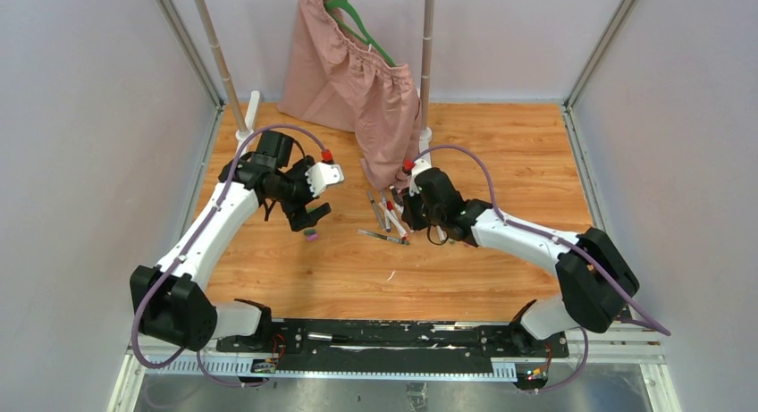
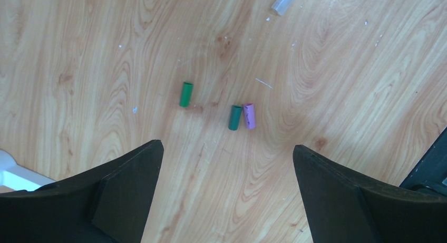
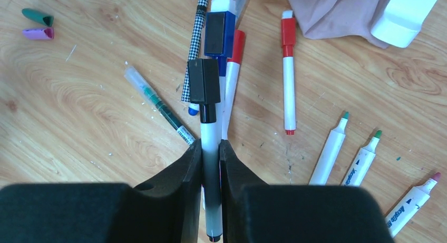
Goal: Open the pen caps
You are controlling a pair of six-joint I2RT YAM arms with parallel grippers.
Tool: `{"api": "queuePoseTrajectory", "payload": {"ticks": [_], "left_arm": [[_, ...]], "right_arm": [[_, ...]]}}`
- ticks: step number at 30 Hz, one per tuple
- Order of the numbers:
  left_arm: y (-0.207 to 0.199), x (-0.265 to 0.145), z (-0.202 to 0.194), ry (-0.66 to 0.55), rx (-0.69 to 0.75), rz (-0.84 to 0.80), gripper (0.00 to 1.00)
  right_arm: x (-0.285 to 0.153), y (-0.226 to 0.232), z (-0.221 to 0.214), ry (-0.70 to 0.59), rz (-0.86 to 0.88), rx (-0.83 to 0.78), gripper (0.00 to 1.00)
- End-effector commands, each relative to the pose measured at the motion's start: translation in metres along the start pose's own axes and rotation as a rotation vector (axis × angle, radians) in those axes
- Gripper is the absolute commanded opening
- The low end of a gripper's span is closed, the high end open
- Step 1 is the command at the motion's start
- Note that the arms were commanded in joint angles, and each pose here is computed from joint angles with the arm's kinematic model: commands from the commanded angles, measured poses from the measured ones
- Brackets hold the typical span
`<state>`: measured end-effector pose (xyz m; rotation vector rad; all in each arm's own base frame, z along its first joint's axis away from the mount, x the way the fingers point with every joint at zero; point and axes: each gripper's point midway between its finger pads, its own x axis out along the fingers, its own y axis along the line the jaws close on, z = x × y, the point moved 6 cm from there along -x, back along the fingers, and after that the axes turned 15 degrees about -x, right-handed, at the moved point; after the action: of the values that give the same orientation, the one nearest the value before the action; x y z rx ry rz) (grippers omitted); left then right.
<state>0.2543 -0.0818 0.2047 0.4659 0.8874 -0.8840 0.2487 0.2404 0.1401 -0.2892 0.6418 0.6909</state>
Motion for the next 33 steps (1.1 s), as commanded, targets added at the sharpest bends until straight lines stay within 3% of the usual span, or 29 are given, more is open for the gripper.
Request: {"api": "queuePoseTrajectory", "payload": {"ticks": [1,8,17,23,33], "left_arm": [[-0.008,-0.007,0.006,-0.024,0.045,-0.017,1.00],[-0.012,-0.006,0.004,-0.019,0.046,-0.020,1.00],[-0.013,-0.005,-0.001,-0.008,0.057,-0.019,1.00],[-0.013,-0.004,-0.001,-0.008,0.062,-0.022,1.00],[-0.015,-0.003,-0.001,-0.009,0.060,-0.029,1.00]], "right_arm": [[0.001,0.007,-0.023,0.089,0.038,-0.031,0.13],[0.027,0.001,-0.052,0.181,-0.023,-0.026,0.12],[0.041,0.000,-0.057,0.216,-0.026,-0.049,0.27],[0.038,0.000,-0.063,0.222,-0.022,-0.042,0.32],[0.024,-0.004,-0.057,0.190,-0.013,-0.009,0.34]]}}
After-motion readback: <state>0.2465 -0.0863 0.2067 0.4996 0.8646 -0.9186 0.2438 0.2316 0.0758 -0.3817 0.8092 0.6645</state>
